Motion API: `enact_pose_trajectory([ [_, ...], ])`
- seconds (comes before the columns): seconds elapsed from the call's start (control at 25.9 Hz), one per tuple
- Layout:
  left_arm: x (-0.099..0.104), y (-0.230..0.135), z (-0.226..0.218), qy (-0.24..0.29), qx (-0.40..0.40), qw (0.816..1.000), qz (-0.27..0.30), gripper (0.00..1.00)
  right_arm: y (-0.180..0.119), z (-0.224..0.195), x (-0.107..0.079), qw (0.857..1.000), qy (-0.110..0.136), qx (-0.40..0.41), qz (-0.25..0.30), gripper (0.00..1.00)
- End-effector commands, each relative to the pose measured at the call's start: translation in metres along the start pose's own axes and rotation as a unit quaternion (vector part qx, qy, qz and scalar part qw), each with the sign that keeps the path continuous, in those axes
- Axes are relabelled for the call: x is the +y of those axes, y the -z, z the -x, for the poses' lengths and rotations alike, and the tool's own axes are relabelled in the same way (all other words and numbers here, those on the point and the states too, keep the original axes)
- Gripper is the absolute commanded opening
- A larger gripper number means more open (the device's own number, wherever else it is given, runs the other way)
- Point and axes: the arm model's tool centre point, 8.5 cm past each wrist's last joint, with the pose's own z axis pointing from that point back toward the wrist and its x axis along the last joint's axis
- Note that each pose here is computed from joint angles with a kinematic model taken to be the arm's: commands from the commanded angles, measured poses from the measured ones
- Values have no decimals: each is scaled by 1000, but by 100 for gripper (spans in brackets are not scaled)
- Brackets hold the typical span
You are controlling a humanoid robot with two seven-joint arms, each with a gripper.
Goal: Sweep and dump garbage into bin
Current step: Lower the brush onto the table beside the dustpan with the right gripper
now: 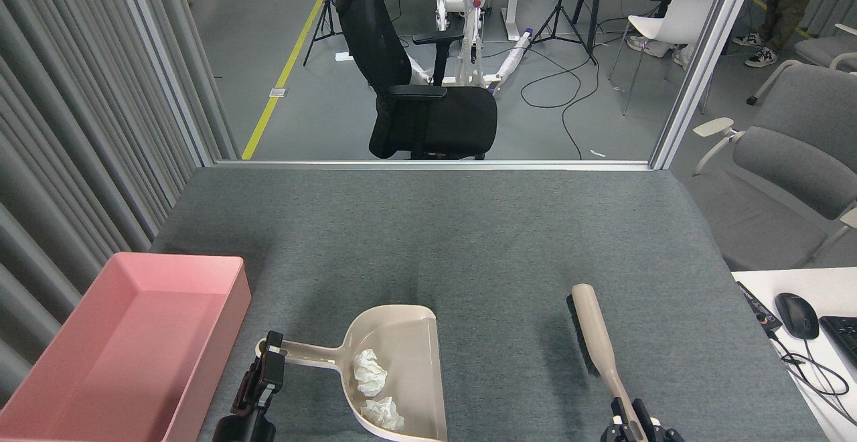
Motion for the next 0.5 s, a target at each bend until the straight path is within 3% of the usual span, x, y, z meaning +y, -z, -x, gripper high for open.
enact_pose_trajectory([
  [0.0,0,1,0,0,0,1000,0,21,-6,32,-1,1000,-13,14,-6,13],
  [0.04,1,1,0,0,1,1000,-1,21,-6,35,-2,1000,-12,10,-6,34],
  [0.12,2,1,0,1,0,1000,-1,21,-8,38,-1,1000,-12,4,-7,96],
  [0.15,2,1,0,1,0,1000,-1,21,-9,40,-1,1000,-12,2,-7,99],
  [0.46,4,1,1,-4,1,1000,-2,20,-10,41,2,1000,-9,-1,-9,99],
])
